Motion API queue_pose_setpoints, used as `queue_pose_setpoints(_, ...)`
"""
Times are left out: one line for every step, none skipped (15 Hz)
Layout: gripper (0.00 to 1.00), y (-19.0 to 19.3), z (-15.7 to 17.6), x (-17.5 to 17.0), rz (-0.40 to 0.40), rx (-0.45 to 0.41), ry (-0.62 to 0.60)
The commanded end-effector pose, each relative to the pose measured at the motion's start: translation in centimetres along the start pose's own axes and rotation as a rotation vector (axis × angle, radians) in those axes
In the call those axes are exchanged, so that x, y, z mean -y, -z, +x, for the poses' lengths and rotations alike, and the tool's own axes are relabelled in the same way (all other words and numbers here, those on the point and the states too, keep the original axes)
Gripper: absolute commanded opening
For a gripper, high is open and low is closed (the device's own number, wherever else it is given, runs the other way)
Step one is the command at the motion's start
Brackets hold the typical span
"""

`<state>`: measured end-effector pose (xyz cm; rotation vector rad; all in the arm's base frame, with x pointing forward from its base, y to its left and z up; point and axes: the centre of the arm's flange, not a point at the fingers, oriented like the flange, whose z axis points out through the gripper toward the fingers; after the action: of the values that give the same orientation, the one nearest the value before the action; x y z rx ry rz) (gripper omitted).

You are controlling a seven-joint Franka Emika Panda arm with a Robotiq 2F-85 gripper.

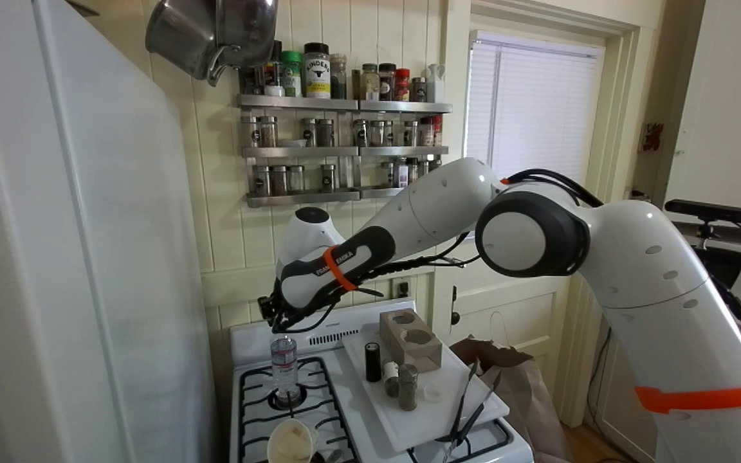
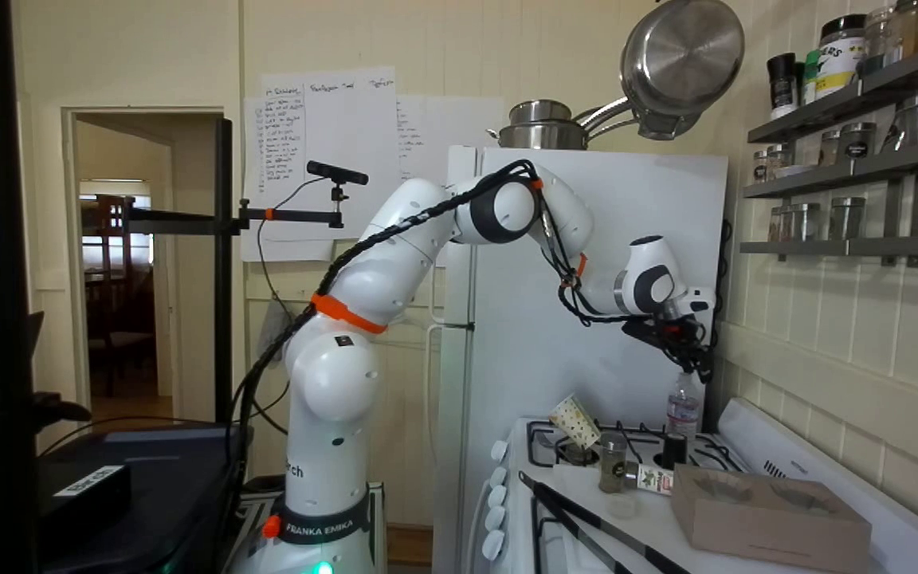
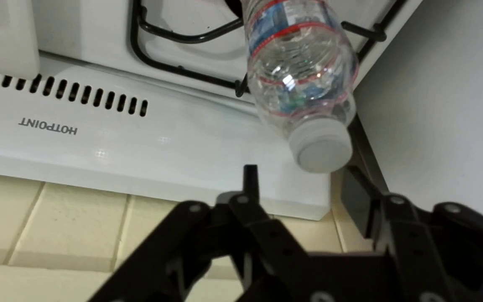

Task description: Put the water bottle on the white tray then move the brown box to the left side of the stovetop.

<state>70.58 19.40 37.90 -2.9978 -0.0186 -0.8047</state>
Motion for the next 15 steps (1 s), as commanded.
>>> queue_pose_setpoints(0.86,0.4,-0.3,0.8,-0.020,0.047,-0.010)
queue_pose_setpoints(0.92,0.6,-0.5,0.9,-0.019,0.056,-0.008)
queue_pose_setpoints(0.99,0.8,-0.6,0.9,-0.031,0.066,-0.005)
queue_pose_setpoints(1.00,1.3,-0.8,1.0,-0.025,0.080,-0.004)
queue_pose_setpoints(1.00,1.7,-0.8,1.0,-0.034,0.083,-0.003)
queue_pose_setpoints(1.00,1.9,-0.8,1.1,-0.030,0.095,-0.001)
queue_pose_setpoints(0.98,2.1,-0.8,1.1,-0.036,0.099,0.000)
queue_pose_setpoints(0.94,2.4,-0.8,1.2,-0.037,0.104,-0.001)
queue_pose_setpoints(0.93,2.6,-0.8,1.2,-0.037,0.113,-0.002)
queue_pose_setpoints(0.91,2.7,-0.8,1.2,-0.042,0.121,-0.002)
queue_pose_setpoints(0.89,2.7,-0.8,1.3,-0.042,0.130,-0.002)
queue_pose_setpoints(0.90,2.6,-0.9,1.3,-0.044,0.140,-0.002)
queue_pose_setpoints(0.86,2.5,-1.0,1.3,-0.044,0.146,-0.004)
queue_pose_setpoints(0.86,2.4,-1.0,1.4,-0.044,0.153,-0.003)
queue_pose_setpoints(0.82,2.1,-1.1,1.4,-0.046,0.159,-0.004)
